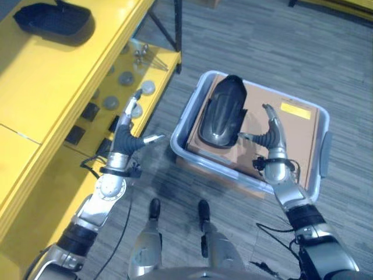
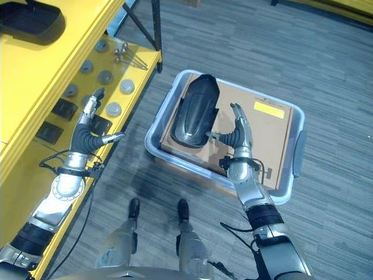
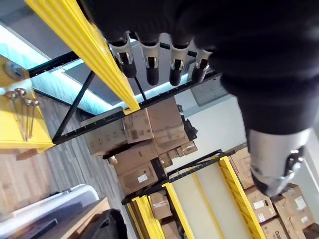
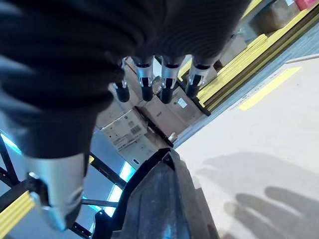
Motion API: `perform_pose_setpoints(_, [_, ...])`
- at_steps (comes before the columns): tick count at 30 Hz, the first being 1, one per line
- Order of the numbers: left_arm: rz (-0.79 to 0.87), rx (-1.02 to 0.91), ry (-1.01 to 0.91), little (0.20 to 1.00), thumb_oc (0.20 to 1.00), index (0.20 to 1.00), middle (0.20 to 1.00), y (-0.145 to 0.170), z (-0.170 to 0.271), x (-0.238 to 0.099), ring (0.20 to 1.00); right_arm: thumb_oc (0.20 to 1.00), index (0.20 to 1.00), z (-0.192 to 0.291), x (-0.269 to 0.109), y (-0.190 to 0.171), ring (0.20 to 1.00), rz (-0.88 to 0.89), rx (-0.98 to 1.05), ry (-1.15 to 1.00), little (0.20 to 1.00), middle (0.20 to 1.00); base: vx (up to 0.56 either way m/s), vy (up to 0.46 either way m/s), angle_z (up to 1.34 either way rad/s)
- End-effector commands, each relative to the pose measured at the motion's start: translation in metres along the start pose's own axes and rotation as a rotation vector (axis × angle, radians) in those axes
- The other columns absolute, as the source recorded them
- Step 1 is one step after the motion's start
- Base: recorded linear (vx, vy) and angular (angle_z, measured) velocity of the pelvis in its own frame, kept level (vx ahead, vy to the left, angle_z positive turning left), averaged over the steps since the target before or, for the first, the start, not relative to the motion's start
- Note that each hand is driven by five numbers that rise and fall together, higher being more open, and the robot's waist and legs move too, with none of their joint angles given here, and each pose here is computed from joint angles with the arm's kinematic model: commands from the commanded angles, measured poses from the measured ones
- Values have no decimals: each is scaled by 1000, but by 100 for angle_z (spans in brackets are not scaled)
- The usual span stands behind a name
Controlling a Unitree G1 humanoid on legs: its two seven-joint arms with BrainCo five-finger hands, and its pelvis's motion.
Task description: Move parts from the plastic box to the shelf.
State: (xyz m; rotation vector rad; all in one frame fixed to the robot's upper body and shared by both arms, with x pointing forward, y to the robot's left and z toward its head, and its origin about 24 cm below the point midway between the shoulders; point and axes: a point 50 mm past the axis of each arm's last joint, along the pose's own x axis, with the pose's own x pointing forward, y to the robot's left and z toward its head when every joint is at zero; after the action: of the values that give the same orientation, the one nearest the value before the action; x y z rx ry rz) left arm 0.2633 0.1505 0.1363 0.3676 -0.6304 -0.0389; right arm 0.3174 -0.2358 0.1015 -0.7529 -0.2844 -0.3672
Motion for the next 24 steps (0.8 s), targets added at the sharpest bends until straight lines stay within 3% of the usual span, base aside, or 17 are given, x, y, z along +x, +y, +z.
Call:
perform_pose_setpoints(1, [59, -39, -145, 1000, 1000, 1000, 1000, 8, 21, 10, 1000, 1000, 1000, 13, 12, -5, 1000, -64, -7, -62, 1000, 1000, 12, 11, 8])
perform_pose_setpoints(15, [105, -62, -146, 1000, 1000, 1000, 1000, 9, 20, 13, 1000, 1000, 1000, -20, 39, 15, 1000, -57, -157, 229, 1000, 1000, 8, 10, 4])
perform_pose_setpoints(16, [110, -58, -144, 1000, 1000, 1000, 1000, 10, 20, 13, 1000, 200, 200, -26, 39, 23, 200, 8, -166, 290, 200, 200, 0, 0, 0])
perform_pose_setpoints(18, [76, -53, -137, 1000, 1000, 1000, 1000, 8, 18, 14, 1000, 200, 200, -40, 34, 35, 200, 143, -145, 401, 200, 200, 0, 0, 0])
perform_pose_setpoints(24, [39, -78, -117, 1000, 1000, 1000, 1000, 10, 17, 13, 1000, 200, 200, -65, 11, 40, 200, 226, -143, 517, 200, 200, 0, -1, 1])
